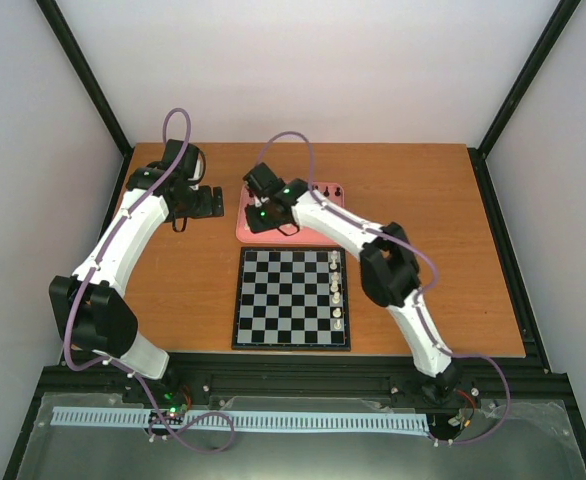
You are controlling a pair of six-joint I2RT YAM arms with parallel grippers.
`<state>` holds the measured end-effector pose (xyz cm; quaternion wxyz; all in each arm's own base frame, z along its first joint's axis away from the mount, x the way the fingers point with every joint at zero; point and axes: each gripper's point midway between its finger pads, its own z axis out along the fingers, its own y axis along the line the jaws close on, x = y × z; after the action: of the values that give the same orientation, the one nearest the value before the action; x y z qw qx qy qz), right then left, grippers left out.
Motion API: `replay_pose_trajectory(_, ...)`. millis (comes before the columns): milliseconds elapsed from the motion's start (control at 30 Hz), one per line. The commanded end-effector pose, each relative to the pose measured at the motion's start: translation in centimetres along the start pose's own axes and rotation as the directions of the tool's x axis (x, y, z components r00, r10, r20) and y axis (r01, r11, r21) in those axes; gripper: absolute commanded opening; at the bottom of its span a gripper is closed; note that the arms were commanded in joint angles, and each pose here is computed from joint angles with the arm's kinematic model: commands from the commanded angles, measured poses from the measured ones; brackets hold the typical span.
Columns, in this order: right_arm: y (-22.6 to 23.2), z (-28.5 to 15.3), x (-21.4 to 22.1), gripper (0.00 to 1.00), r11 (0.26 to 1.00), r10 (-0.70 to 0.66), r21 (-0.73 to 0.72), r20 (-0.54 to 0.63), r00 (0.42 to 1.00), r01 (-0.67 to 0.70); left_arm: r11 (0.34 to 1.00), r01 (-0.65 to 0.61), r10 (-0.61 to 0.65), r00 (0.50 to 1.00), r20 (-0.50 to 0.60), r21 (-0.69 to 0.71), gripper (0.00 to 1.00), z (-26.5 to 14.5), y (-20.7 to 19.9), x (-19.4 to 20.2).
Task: Set up the chess pieces on the board
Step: Pick up the chess piece from the storage box, then place the chess piece on the chessboard.
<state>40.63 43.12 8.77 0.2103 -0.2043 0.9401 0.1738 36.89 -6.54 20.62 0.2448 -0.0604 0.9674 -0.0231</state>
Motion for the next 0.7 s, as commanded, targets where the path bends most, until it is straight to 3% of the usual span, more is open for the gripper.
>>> replay_pose_trajectory(0, -0.2, -8.1, -0.3, 0.03, 0.999, -0.002, 0.034, 0.077, 0.997, -0.001, 1.000, -0.003, 0.003, 1.000, 0.018, 0.000, 1.00, -0.5, 0.0, -0.1)
replay_pose_trajectory(433, -4.3, -16.6, 21.6, 0.03, 0.969, 0.145, 0.218, -0.117, 0.983, -0.117, 1.000, 0.007, -0.007, 1.000, -0.001, 0.018, 1.00, 0.3, -0.6, -0.3)
replay_pose_trajectory(667, -4.6, -18.2, 27.1, 0.03, 0.955, 0.183, 0.252, -0.091, 0.979, -0.155, 1.000, 0.013, -0.012, 1.000, -0.015, 0.014, 1.00, 1.0, -0.4, 0.5)
